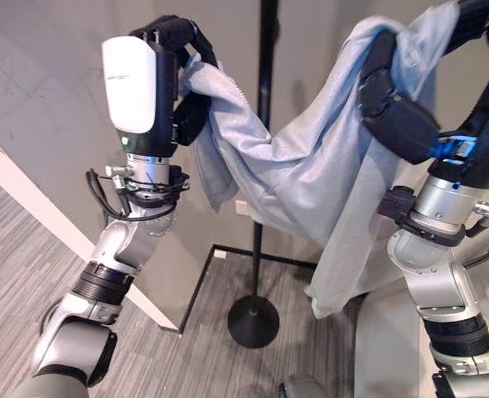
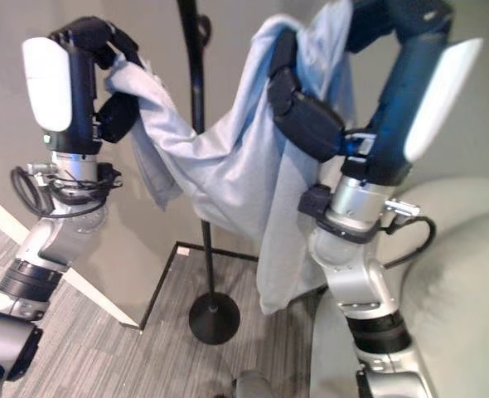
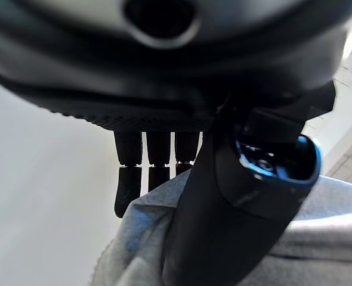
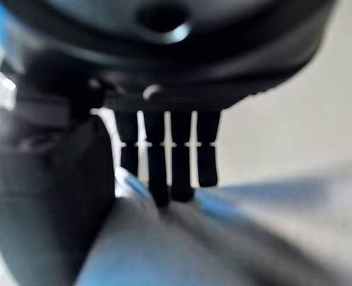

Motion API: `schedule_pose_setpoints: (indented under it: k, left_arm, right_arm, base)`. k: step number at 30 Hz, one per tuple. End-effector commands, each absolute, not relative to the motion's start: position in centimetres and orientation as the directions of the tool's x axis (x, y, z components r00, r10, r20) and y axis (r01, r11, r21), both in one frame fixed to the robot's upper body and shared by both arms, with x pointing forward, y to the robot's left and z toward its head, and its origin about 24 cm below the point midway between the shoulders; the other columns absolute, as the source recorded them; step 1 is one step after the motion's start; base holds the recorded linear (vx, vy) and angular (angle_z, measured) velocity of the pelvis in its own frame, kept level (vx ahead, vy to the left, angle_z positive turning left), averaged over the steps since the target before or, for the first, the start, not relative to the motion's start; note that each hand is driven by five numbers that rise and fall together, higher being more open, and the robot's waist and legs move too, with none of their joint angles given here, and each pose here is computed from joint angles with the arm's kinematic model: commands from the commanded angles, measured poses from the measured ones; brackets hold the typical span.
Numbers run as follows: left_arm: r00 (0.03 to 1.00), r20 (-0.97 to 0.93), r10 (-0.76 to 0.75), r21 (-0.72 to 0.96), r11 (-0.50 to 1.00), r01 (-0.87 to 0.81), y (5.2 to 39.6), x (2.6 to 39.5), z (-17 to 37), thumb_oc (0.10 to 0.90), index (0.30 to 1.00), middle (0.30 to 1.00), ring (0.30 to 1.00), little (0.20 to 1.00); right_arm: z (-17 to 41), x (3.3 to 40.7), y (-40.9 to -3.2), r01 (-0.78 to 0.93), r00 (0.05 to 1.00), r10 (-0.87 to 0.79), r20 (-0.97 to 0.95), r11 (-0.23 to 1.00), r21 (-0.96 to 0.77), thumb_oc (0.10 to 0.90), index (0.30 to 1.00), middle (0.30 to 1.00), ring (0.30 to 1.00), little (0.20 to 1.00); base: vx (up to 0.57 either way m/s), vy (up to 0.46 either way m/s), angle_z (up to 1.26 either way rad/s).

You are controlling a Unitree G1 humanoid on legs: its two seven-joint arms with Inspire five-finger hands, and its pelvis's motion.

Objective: Hang the clothes on the sofa on the clothes rack.

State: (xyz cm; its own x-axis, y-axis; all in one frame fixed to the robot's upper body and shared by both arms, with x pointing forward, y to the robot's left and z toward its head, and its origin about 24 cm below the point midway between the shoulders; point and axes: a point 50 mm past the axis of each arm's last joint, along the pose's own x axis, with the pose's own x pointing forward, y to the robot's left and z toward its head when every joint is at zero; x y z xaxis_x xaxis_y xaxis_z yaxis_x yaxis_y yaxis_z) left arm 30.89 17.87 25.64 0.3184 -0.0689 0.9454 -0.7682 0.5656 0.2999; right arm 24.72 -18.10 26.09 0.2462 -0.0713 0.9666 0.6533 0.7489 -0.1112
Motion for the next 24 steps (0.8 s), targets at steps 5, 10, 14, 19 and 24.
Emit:
schedule_pose_setpoints:
  k: [5,10,14,19,24]
  left_arm:
    - [0.087,0.995,0.041,0.067,0.351,-0.934,24.5,28.2,29.5,0.400,0.300,0.300,0.300,0.300]
    - [0.095,0.993,0.071,0.073,0.264,-0.962,27.3,27.1,29.4,0.400,0.300,0.300,0.300,0.300]
    - [0.175,0.979,0.105,0.139,0.286,-0.948,27.6,28.3,28.7,0.400,0.300,0.300,0.300,0.300]
    - [0.371,0.919,0.135,0.291,0.404,-0.867,26.6,29.8,25.3,0.400,0.300,0.300,0.300,0.300]
    - [0.473,0.866,0.160,0.356,0.466,-0.810,25.9,29.9,22.3,0.400,0.300,0.300,0.300,0.300]
  right_arm:
    - [28.9,24.3,-20.9,0.737,0.127,-0.064,0.990,0.674,-0.051,0.400,0.300,0.300,0.300,0.300]
    - [28.9,24.3,-23.3,0.813,0.144,-0.071,0.987,0.577,-0.077,0.400,0.300,0.300,0.300,0.300]
    - [28.9,25.4,-24.3,0.829,0.190,-0.082,0.978,0.547,-0.115,0.400,0.300,0.300,0.300,0.300]
    - [27.2,26.2,-27.0,0.858,0.304,-0.154,0.940,0.474,-0.200,0.400,0.300,0.300,0.300,0.300]
    - [25.0,25.6,-27.7,0.857,0.366,-0.176,0.914,0.447,-0.258,0.400,0.300,0.300,0.300,0.300]
  base:
    - [0.12,-0.050,0.28]
    - [0.04,-0.029,0.05]
    - [0.00,-0.018,0.09]
    - [0.01,-0.024,0.13]
    - [0.03,-0.019,0.02]
